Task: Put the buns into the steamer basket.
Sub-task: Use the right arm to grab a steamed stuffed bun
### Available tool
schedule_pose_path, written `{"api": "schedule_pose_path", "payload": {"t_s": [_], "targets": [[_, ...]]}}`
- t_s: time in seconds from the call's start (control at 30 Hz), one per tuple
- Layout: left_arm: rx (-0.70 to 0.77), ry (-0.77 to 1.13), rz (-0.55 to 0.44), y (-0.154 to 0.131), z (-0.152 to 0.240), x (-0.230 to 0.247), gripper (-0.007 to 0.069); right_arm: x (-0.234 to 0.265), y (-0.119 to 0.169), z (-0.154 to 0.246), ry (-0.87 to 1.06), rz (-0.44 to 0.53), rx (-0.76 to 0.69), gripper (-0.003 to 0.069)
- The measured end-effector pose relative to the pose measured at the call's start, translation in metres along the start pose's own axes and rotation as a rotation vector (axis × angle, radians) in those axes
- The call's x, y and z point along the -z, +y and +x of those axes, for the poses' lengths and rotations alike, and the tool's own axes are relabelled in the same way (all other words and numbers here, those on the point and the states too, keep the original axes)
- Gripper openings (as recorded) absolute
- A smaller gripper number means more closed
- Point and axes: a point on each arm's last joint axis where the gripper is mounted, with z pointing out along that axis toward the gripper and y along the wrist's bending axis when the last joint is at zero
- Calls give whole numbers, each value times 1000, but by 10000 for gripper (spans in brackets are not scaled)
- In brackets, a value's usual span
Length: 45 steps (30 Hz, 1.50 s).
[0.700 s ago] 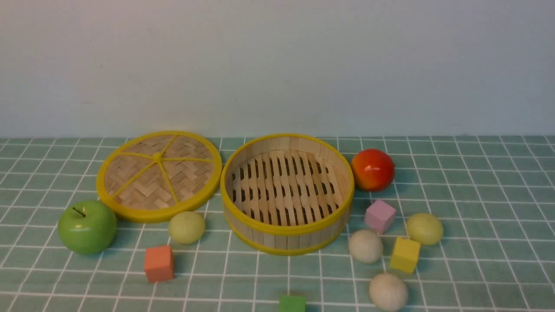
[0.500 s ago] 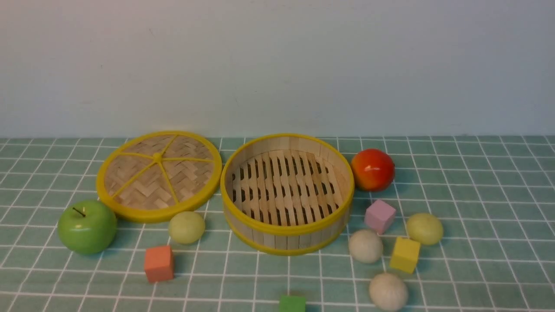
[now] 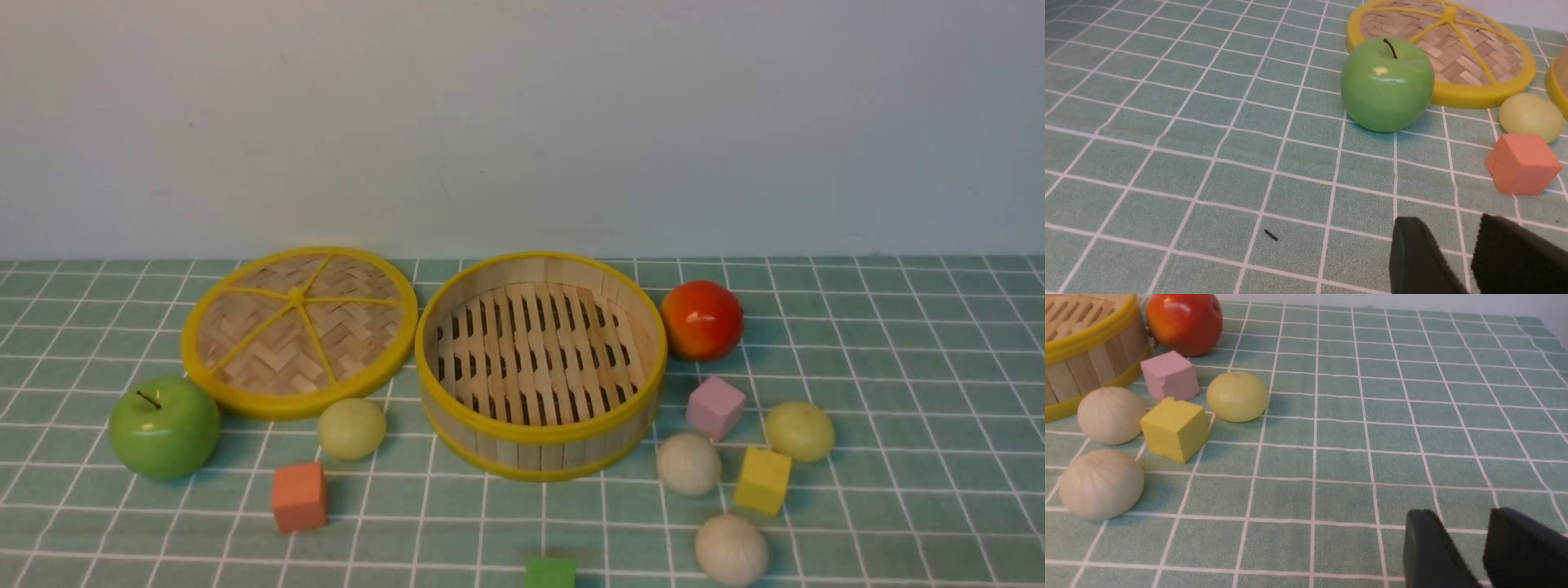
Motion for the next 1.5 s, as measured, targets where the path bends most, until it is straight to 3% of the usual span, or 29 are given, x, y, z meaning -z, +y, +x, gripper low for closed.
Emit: {"api": "schedule_pose_path", "payload": {"t_s": [0.57,0.97,1.17,1.27,1.5], "targets": [[0,0,0,0,0,0,238,-1,-1,-3,-61,19,66,239],[0,0,0,0,0,0,238,12,4,-45,-552,-25,56,239],[0,0,0,0,0,0,238,20,5,-55,-682,-76,-63,239],[0,0,0,0,0,0,238,25,4,-66,-702,-101,-132,239],[0,0,0,0,0,0,238,53,2,-145,-733,-122,-220,239]]}}
